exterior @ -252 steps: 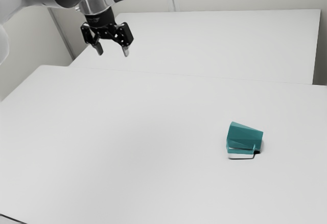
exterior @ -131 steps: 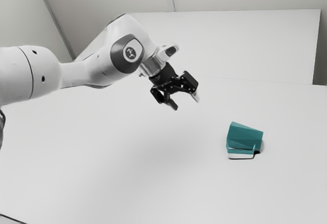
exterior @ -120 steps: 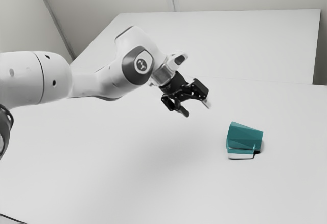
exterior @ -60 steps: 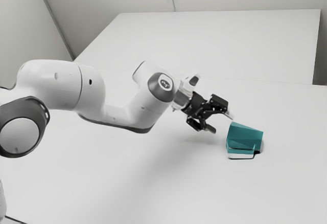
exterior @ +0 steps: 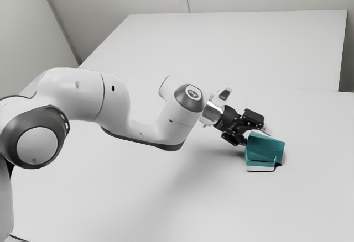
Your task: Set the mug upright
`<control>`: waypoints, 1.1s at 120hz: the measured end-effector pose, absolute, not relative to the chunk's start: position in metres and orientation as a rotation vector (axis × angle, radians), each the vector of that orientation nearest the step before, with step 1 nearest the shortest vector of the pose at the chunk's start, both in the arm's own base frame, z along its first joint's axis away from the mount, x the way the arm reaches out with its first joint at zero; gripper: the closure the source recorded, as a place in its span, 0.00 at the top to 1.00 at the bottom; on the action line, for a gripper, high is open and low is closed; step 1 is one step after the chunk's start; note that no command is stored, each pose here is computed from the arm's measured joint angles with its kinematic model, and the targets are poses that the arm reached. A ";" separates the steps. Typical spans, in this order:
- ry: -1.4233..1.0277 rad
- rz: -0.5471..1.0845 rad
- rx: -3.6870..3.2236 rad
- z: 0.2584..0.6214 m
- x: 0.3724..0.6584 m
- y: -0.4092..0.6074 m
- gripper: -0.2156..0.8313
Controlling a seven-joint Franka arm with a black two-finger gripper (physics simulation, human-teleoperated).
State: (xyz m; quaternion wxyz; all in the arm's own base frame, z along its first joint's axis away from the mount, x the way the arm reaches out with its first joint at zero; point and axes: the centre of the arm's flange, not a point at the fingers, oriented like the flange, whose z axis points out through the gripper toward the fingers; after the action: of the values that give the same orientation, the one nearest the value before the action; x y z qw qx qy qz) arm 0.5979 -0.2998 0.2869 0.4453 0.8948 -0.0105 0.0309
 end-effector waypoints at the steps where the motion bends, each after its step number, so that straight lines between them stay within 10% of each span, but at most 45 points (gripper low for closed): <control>1: -0.029 0.076 2.216 0.286 0.598 -0.300 0.79; 132: -0.279 0.201 2.163 0.298 0.607 -0.308 0.08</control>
State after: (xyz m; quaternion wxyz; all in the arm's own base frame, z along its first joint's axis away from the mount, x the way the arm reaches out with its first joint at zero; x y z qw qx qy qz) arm 0.6068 -0.3082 0.2980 0.4581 0.8779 -0.1131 0.0818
